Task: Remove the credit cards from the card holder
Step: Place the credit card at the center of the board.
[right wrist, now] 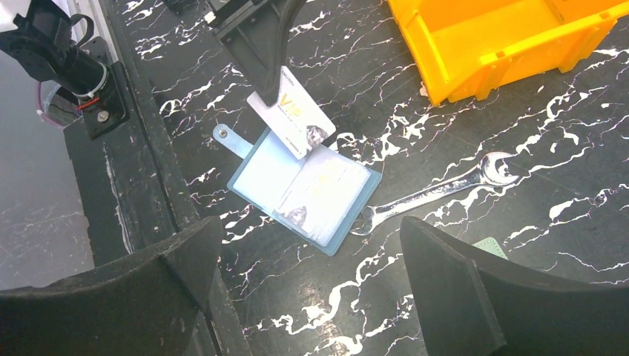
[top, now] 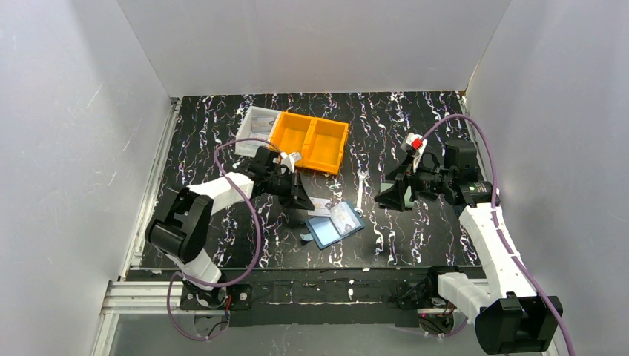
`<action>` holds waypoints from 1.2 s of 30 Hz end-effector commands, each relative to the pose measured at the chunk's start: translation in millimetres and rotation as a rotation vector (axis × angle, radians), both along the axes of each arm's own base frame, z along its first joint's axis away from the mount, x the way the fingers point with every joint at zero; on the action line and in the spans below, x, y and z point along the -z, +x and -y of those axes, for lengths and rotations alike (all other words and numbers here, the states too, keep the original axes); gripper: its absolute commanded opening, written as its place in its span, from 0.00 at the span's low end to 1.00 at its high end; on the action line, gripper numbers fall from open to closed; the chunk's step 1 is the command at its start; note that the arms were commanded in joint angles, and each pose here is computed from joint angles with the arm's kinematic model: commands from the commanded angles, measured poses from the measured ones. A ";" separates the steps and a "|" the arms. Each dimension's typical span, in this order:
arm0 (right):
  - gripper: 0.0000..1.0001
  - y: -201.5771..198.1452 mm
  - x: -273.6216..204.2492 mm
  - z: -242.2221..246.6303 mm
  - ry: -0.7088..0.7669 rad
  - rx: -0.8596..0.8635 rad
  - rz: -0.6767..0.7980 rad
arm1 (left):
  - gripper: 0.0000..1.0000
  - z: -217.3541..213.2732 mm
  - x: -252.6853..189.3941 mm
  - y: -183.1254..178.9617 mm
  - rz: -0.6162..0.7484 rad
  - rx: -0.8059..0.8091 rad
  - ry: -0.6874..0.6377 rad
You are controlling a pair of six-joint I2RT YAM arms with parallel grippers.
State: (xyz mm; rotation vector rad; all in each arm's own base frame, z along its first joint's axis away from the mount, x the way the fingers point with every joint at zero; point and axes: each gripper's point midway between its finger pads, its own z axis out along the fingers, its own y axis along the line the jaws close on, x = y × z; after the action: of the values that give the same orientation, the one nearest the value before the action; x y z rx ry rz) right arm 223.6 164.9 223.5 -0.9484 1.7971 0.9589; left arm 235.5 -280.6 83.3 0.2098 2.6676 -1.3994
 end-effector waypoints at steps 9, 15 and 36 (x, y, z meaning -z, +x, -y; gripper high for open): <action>0.98 2.9 1.9 0.1 0.011 -0.003 0.007 | 0.20 -36.0 -5.4 8.5 0.022 -0.055 0.084; 0.98 2.5 1.6 1.6 -0.003 0.000 0.015 | 0.52 -92.8 -41.4 23.5 0.325 -0.240 0.341; 0.98 -0.3 -34.3 31.0 -0.213 0.065 0.105 | 0.98 -121.8 -171.3 -46.3 0.638 -0.415 0.069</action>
State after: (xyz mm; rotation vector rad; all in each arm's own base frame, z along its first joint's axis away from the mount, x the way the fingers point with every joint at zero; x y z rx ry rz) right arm 225.5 145.8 243.2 -1.0248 1.8394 0.7735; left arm 199.5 -166.3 226.8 0.1066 2.1422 -0.9112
